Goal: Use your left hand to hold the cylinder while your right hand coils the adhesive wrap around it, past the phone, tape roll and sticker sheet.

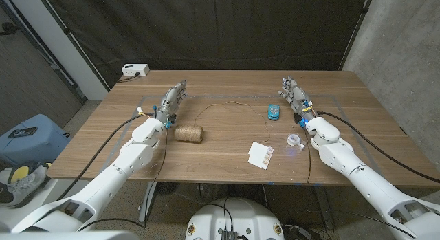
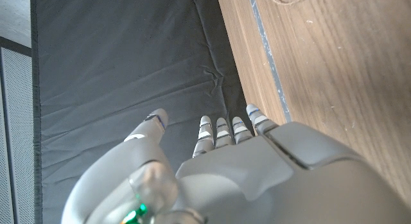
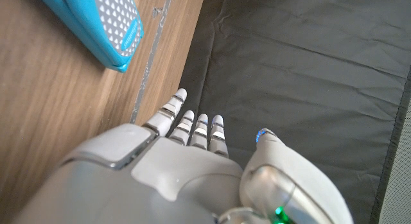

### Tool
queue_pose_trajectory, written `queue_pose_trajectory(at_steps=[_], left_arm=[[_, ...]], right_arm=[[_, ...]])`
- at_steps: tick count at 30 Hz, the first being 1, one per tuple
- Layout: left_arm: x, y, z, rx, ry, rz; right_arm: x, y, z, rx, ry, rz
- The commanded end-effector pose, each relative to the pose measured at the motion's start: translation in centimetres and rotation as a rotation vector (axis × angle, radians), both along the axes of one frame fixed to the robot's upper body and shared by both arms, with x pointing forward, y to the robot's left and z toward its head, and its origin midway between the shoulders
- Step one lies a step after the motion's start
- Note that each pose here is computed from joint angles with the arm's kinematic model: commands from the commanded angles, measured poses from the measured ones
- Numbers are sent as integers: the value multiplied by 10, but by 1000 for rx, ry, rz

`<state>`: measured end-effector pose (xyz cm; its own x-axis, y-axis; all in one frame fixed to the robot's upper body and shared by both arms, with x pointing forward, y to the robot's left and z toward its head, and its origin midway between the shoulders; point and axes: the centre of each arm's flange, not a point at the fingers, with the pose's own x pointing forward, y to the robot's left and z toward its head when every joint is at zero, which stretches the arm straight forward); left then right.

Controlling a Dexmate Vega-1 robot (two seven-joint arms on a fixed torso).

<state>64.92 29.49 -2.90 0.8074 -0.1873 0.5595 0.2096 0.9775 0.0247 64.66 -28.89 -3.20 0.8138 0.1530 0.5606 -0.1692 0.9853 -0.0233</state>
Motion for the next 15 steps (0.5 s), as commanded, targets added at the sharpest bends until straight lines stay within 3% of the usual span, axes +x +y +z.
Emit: queue_pose_trajectory(at_steps=[1, 15], left_arm=[[-1, 2, -1, -4, -8, -14], [4, -2, 6, 17, -6, -3]], right_arm=[[-10, 5, -1, -16, -10, -20], [3, 5, 5, -33, -4, 1]])
